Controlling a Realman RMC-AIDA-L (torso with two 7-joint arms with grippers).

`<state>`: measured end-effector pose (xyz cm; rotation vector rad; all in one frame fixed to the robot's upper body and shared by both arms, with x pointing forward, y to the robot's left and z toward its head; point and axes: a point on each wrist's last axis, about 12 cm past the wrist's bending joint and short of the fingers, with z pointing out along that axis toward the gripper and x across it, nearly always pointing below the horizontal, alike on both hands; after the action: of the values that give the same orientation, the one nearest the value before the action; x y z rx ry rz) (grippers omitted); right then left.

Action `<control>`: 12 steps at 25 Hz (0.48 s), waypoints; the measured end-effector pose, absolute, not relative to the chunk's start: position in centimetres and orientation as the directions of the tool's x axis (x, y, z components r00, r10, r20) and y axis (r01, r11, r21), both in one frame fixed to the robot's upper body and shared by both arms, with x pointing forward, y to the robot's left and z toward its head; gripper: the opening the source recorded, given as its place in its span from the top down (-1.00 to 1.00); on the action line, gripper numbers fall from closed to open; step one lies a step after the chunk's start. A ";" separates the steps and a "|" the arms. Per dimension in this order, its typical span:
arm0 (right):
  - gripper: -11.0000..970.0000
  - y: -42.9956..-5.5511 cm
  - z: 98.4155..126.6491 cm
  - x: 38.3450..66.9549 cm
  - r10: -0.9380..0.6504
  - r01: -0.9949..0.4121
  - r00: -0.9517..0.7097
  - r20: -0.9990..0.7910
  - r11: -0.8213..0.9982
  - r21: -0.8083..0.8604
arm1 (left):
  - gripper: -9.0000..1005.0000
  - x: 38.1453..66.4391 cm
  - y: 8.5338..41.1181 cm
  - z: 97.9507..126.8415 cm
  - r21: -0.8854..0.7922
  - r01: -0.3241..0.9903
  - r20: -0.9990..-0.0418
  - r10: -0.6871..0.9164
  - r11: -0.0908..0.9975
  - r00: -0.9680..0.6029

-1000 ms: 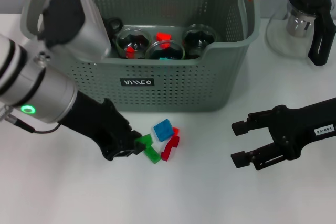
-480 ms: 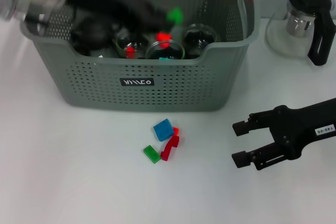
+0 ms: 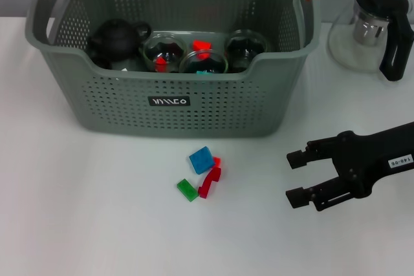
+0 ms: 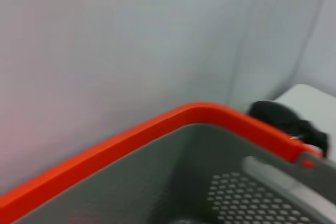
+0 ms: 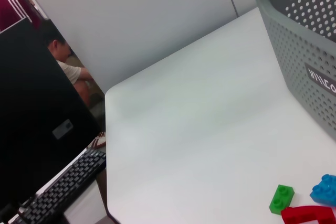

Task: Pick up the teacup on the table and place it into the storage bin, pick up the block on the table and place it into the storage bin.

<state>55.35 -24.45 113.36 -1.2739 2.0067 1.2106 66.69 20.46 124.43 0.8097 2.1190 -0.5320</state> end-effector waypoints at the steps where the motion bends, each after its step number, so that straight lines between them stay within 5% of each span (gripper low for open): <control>1: -0.91 -24.4 113.3 55.3 -0.473 -0.886 -0.459 -0.752 0.180 0.428 | 0.48 66.9 20.6 124.2 -0.091 0.681 -0.794 0.360 0.727 -0.490; 12: -0.91 -24.6 113.1 55.1 -0.475 -0.886 -0.459 -0.751 0.178 0.429 | 0.13 65.5 21.7 125.2 -0.060 0.656 -0.829 0.329 0.752 -0.453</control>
<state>55.12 -24.59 113.14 -1.2780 2.0084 1.2125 65.54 21.67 125.20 0.7390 2.0719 -0.4733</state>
